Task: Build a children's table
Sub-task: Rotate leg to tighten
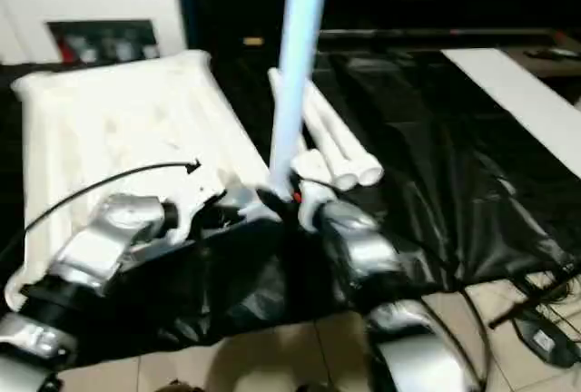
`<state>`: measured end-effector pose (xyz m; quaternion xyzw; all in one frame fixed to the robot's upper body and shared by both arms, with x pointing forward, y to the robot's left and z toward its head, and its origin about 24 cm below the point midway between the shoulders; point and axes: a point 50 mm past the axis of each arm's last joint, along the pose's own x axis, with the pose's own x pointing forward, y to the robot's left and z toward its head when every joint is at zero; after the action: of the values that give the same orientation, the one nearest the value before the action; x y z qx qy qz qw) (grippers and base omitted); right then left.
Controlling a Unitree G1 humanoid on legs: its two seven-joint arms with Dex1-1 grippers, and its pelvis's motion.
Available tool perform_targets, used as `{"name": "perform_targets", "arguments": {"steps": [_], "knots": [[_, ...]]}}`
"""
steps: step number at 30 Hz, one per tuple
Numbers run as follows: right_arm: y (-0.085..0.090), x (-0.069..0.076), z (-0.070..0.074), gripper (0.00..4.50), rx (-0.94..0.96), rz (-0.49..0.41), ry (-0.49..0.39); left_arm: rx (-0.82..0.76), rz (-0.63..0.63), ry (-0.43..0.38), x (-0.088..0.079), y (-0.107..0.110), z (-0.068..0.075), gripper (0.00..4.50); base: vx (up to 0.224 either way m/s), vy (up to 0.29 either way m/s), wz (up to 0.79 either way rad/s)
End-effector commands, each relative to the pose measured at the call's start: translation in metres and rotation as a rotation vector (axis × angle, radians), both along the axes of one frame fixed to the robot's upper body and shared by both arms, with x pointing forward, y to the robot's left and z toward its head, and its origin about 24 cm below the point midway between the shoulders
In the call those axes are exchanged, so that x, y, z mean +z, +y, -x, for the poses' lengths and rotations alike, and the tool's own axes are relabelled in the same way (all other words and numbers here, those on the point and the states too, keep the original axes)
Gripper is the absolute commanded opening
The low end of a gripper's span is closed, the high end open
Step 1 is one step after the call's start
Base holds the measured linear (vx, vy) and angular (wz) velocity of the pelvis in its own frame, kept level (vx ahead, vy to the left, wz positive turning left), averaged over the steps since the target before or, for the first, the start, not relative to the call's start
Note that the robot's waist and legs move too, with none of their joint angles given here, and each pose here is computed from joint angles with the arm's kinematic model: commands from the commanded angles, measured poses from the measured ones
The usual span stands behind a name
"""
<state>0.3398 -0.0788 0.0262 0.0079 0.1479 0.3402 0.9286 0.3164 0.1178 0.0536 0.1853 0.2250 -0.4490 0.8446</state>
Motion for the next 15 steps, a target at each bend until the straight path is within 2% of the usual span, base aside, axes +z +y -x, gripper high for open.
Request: {"name": "perform_targets", "arguments": {"steps": [1,2,3,5,8,11,15], "knots": [[0.038,-0.014,0.018,3.62,0.162,-0.021,0.081,-0.051,0.053,-0.075,0.016,-0.026,-0.001,0.0,0.0,0.0,0.0],[0.036,-0.014,0.018,3.62,0.178,-0.016,0.073,-0.079,0.056,-0.075,0.016,-0.026,0.002,0.0,0.0,0.0,0.0],[0.035,-0.014,0.017,3.9,0.18,-0.009,0.063,-0.089,0.055,-0.073,0.016,-0.025,0.003,0.0,0.0,0.0,0.0],[0.029,-0.011,0.015,3.98,0.183,0.004,0.036,-0.119,0.052,-0.072,0.016,-0.022,0.005,0.0,0.0,0.0,0.0],[0.015,-0.008,0.015,3.98,0.255,0.016,0.013,-0.186,0.036,-0.05,0.016,-0.011,0.008,0.0,0.0,0.0,0.0],[0.008,-0.008,0.016,3.98,0.298,0.033,0.006,-0.219,0.014,-0.036,0.016,-0.006,0.01,0.0,0.0,0.0,0.0],[-0.006,-0.005,0.019,3.98,0.394,0.045,-0.002,-0.336,0.036,0.0,0.019,0.001,0.017,0.0,0.0,0.0,0.0]]}}
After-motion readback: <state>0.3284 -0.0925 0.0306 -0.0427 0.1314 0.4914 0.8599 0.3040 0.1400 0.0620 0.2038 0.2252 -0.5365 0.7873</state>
